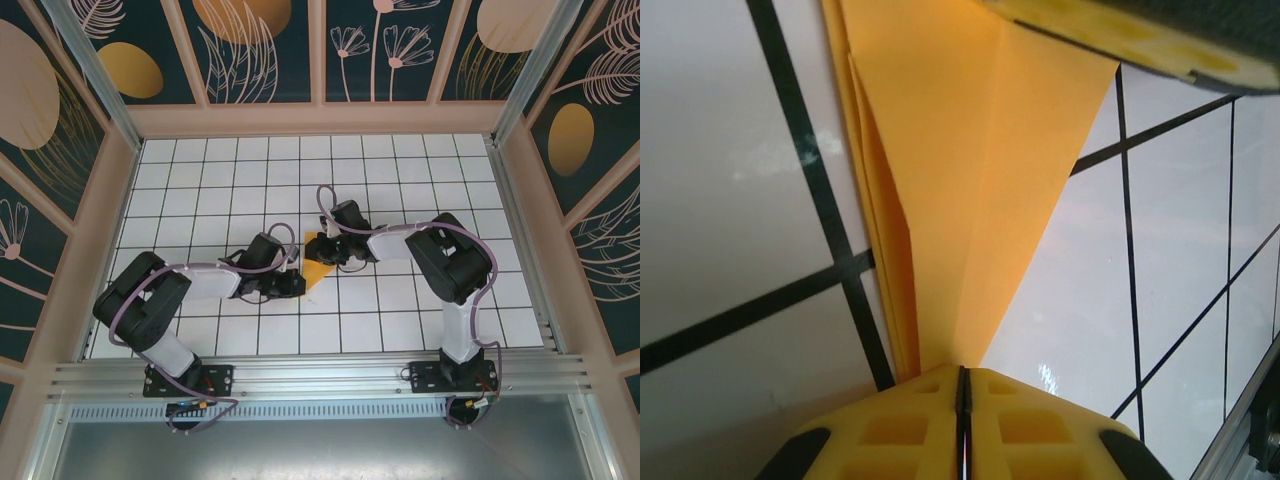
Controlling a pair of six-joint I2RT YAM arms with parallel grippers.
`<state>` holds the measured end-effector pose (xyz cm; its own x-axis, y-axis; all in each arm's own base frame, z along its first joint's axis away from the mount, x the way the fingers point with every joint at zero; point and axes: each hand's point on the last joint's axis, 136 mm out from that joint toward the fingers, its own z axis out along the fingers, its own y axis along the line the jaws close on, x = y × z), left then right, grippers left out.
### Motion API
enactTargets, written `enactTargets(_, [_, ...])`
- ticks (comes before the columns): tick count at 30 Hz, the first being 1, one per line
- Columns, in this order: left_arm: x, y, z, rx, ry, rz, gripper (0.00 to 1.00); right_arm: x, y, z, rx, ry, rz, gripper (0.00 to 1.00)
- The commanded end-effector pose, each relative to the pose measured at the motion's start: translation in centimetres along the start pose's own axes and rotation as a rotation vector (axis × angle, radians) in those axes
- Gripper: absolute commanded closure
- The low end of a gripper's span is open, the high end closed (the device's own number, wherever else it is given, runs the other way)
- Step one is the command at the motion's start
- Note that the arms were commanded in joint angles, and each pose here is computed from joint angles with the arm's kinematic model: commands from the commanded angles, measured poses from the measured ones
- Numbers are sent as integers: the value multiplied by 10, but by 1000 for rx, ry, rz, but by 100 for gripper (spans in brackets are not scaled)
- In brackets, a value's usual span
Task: Fold a paper plane with a square sheet of paper (pick it up from the middle)
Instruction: Fourth fold the wing at the center of the table.
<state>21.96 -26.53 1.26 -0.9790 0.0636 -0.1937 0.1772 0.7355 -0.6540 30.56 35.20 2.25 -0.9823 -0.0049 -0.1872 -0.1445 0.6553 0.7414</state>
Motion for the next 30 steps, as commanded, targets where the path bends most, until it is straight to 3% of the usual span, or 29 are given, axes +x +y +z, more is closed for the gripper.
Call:
enactTargets(1, [58,27,-5,-91,187,-94,87,15,-39,4,133,24,42,81])
enactTargets(7, [53,18,-10,-72,178,-64,87,15,-38,4,127,23,43,81])
enactTargets(15, [-24,-18,-46,-96,-138,10,87,15,-37,5,123,22,44,81])
enactTargets(18, [-44,-30,-48,-46,-199,18,87,15,-38,6,122,22,46,81])
enactTargets(22, [-52,-43,-35,42,-197,19,87,15,-38,6,119,22,49,81])
enactTargets(30, [-53,-37,-16,82,-196,8,87,14,-36,7,101,21,51,81])
